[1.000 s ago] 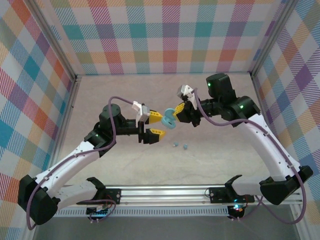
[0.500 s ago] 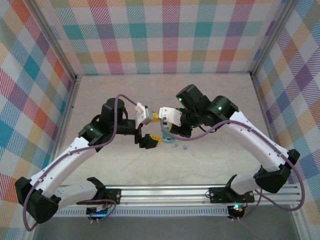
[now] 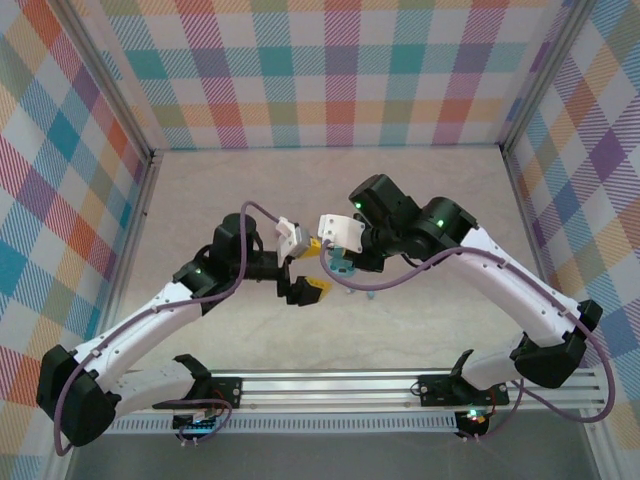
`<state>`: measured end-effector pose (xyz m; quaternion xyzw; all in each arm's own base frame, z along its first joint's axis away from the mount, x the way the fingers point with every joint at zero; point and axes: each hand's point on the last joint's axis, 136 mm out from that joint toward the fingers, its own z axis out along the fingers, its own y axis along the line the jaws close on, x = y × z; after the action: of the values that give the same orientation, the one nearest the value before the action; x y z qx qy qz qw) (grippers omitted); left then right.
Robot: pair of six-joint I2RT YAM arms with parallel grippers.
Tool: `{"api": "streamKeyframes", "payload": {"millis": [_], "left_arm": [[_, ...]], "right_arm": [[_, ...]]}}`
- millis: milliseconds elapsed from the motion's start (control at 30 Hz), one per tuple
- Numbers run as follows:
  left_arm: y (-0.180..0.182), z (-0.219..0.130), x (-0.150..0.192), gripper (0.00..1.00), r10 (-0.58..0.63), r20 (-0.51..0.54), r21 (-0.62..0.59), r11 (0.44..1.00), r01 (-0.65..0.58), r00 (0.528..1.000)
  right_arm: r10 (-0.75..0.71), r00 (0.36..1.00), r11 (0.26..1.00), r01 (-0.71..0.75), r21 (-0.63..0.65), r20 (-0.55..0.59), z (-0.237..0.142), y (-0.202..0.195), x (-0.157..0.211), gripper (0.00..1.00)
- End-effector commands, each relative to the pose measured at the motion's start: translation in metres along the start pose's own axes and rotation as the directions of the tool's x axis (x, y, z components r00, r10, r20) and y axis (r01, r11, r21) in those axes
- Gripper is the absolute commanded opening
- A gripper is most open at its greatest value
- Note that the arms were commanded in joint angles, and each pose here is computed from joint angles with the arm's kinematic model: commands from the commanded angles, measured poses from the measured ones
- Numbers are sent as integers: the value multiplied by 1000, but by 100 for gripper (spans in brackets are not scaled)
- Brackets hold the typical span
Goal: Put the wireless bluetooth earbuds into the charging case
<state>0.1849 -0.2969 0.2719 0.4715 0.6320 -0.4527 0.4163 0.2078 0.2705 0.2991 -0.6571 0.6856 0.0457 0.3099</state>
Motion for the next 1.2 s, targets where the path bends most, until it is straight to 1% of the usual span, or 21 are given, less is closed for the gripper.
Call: {"api": "streamKeyframes", "payload": {"millis": [0, 233, 533, 700, 833, 1033, 1167], "left_arm": [[-7, -2, -25, 93, 152, 127, -29, 988, -150, 980], [-11, 11, -24, 90, 218, 125, -19, 976, -218, 968], [-11, 20, -20, 86, 218, 103, 3, 976, -219, 971], [-11, 20, -23, 83, 219, 113, -2, 975, -220, 969], [-11, 20, -27, 82, 211, 121, 2, 977, -213, 970], [-11, 22, -27, 72, 198, 122, 15, 979, -201, 973], [-11, 22, -29, 67, 193, 131, 13, 980, -196, 972]], "right_arm": [[5, 999, 1000, -5, -17, 42, -7, 6, -6, 3], [6, 999, 999, -5, -37, 42, -6, 11, -4, 3], [9, 998, 999, -7, -32, 59, -9, 10, -7, 3], [9, 999, 999, -7, -40, 51, -8, 12, -6, 3], [12, 999, 999, -10, -40, 45, -5, 12, -5, 3], [12, 998, 999, -10, -43, 54, -5, 12, -7, 3], [14, 999, 999, -12, -52, 46, -3, 14, -5, 3]]}}
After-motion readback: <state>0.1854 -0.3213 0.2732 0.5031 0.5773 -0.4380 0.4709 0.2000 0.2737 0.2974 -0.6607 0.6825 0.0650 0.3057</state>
